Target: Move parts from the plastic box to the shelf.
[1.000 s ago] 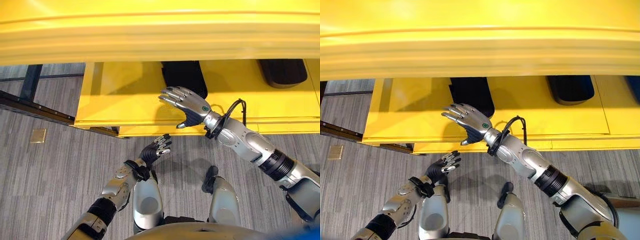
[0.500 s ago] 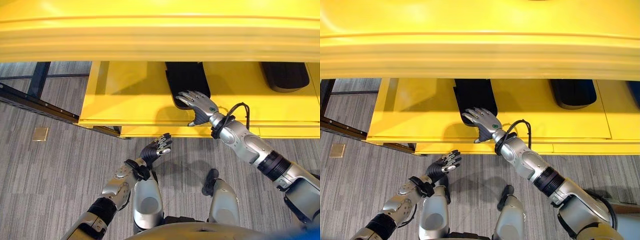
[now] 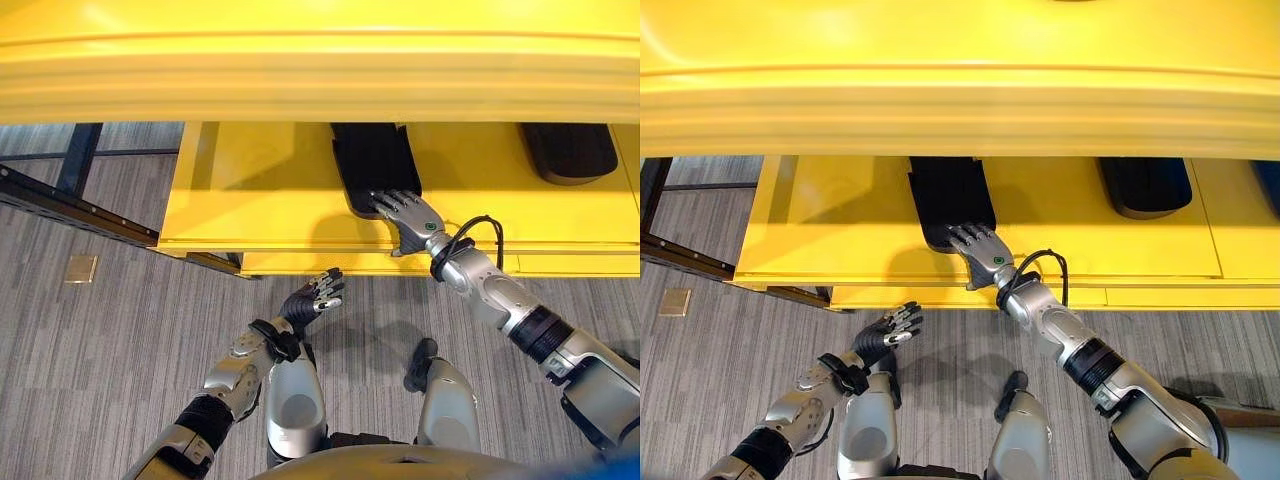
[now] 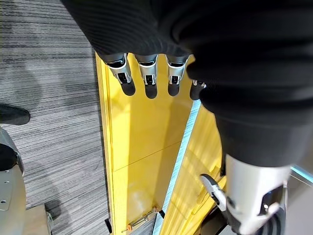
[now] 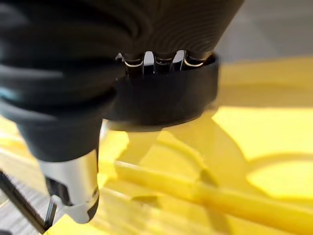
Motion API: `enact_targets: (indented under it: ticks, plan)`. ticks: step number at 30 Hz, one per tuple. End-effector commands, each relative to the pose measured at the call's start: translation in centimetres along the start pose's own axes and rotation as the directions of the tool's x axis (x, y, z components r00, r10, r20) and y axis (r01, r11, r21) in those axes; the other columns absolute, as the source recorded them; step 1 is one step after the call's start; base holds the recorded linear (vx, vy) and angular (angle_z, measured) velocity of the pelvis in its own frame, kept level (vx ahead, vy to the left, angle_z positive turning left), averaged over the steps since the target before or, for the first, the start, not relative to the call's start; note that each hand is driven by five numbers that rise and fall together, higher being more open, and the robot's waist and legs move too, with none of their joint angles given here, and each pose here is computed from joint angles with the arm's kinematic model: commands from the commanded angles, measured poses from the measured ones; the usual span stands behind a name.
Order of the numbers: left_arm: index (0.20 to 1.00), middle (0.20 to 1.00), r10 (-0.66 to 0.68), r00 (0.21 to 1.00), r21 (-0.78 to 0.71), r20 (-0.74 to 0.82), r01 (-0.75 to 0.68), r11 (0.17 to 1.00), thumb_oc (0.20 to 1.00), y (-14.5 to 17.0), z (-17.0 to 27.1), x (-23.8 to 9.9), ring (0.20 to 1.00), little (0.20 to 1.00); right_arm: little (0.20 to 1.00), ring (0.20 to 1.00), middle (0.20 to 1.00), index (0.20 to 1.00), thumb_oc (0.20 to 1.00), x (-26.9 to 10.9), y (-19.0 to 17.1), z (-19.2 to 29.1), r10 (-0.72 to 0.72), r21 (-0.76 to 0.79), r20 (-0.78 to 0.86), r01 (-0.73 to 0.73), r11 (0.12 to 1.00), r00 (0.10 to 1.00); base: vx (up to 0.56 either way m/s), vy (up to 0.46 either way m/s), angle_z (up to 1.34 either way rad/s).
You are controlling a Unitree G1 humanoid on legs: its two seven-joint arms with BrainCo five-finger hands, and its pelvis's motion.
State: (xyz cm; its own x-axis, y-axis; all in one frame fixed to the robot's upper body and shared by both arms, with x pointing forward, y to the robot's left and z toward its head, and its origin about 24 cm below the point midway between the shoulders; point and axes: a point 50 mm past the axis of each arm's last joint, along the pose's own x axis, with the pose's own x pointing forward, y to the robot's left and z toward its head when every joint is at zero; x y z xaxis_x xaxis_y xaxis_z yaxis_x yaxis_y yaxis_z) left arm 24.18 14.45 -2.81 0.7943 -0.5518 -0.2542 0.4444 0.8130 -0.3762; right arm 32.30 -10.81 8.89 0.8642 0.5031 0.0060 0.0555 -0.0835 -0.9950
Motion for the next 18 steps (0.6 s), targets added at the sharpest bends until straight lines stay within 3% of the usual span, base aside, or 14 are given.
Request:
enact_targets:
  ticks: [1,8,9,11,18]
  plan:
    - [1.0,1.0,-0.078,0.997,0.04,0.021,0.078,0.996,1.0,-0.9,0.4,0.0,1.0,1.0,1.0,1.0,1.0,1.0,1.0,0.8,-0.9,1.4,-0.036,-0.034,0.056,0.038,0.999,0.998,0.0,0.0,0.0]
    - [1.0,1.0,-0.091,0.996,0.052,0.003,0.09,0.995,1.0,-0.8,0.5,0.0,1.0,1.0,1.0,1.0,1.0,1.0,1.0,1.2,0.2,0.8,0.046,-0.089,-0.003,-0.046,0.995,0.999,0.0,0.0,0.0]
    - [1.0,1.0,-0.094,0.996,0.053,-0.001,0.094,0.994,1.0,-0.9,0.5,0.1,1.0,1.0,0.959,0.959,0.959,0.959,0.959,1.3,0.5,0.8,0.062,-0.088,-0.01,-0.063,0.994,0.998,0.0,0.0,0.0]
    - [1.0,1.0,-0.095,0.995,0.057,-0.007,0.095,0.994,1.0,-0.9,0.4,0.0,1.0,1.0,0.2,0.2,0.2,0.2,0.2,1.3,1.1,0.7,0.094,-0.086,-0.027,-0.096,0.992,0.995,0.0,0.0,0.0]
    - [1.0,1.0,-0.097,0.995,0.064,-0.021,0.098,0.993,1.0,-0.9,0.5,0.1,1.0,1.0,0.2,0.2,0.2,0.2,0.2,1.5,2.3,0.5,0.125,-0.011,-0.057,-0.125,0.992,0.991,0.01,0.0,0.02]
